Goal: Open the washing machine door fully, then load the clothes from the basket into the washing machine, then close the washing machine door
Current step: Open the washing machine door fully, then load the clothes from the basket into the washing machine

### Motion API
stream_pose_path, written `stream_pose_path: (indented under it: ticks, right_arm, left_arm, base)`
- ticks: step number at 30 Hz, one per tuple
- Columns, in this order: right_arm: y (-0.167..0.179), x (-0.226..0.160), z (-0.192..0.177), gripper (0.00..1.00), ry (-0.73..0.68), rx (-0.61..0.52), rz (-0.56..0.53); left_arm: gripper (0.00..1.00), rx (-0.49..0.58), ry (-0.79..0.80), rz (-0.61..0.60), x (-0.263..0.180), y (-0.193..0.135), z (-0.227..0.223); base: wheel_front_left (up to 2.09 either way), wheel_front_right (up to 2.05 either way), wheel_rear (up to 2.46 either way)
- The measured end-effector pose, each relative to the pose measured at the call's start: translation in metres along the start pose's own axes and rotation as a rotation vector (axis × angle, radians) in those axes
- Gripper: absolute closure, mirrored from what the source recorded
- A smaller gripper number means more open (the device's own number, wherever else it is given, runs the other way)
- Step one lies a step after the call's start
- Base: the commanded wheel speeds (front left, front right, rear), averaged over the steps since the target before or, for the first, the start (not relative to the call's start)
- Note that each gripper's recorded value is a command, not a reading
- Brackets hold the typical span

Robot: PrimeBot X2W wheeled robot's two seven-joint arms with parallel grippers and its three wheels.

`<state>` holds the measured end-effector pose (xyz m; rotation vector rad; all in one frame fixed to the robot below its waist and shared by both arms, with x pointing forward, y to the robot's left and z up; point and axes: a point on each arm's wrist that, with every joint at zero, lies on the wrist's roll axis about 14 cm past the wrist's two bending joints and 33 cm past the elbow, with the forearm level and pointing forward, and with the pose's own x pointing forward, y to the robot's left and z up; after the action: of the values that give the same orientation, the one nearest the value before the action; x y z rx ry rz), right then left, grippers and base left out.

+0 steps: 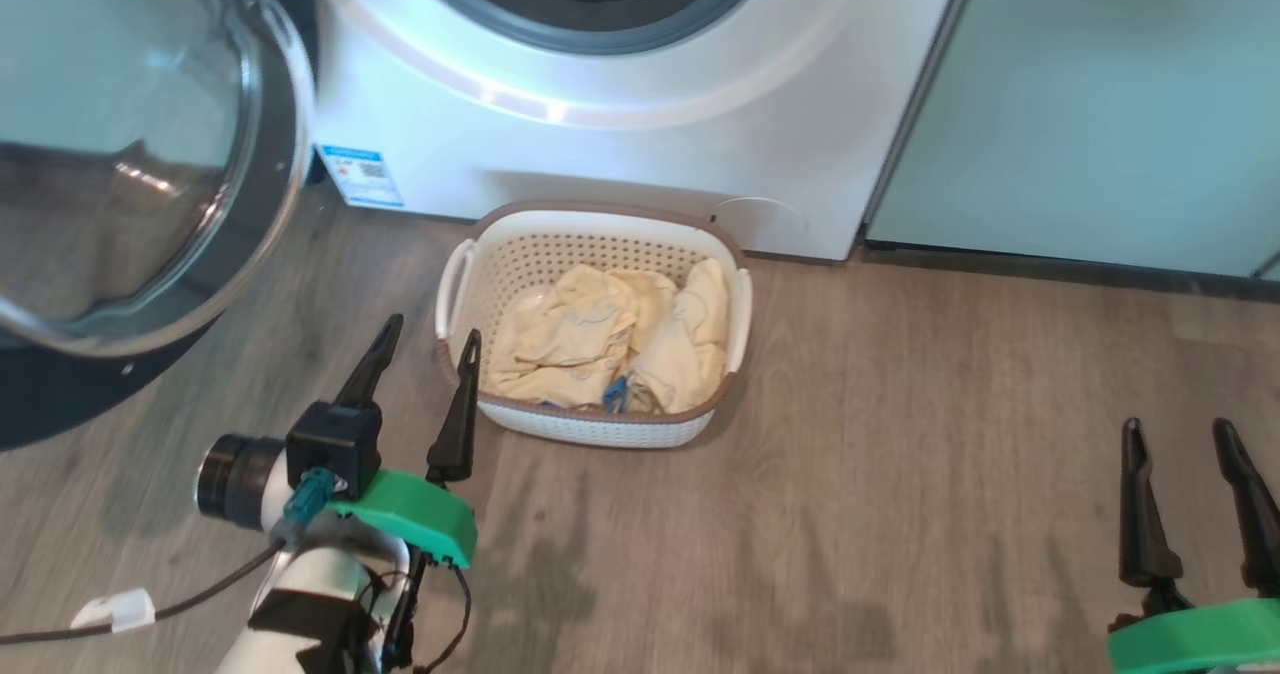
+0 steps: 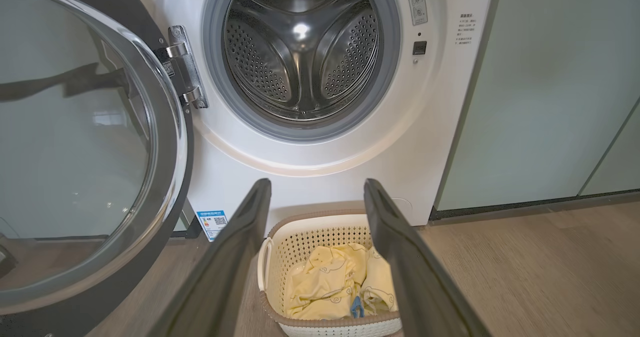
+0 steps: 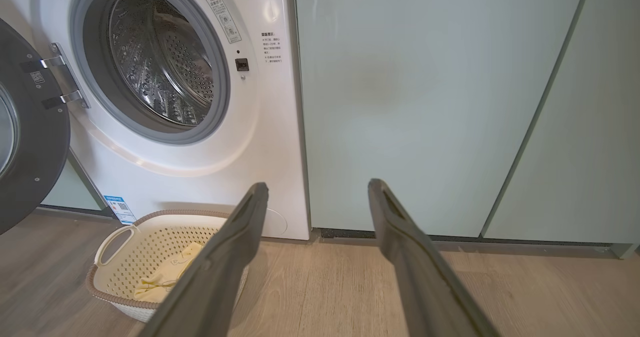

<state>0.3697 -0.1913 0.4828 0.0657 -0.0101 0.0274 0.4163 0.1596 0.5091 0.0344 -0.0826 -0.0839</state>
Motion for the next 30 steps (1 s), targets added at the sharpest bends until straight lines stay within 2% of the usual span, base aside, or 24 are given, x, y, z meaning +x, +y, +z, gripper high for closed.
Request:
stream_pose_path:
  ticks: [11, 30]
  right_arm:
    - [-0.016, -0.022, 0.007, 0.0, -0.014, -0.017, -0.055]
    - [-0.022, -0.027, 0.011, 0.0, -0.025, -0.011, -0.079]
  left_arm:
    - [0.0, 0.004, 0.004, -0.019, 0.002, -0.012, -0.002]
    - [0.0, 0.028, 0.023, -0.035, 0.004, -0.016, -0.007]
  base:
    - [0.0, 0.0, 0.0]
    - [0.0, 0.0, 0.0]
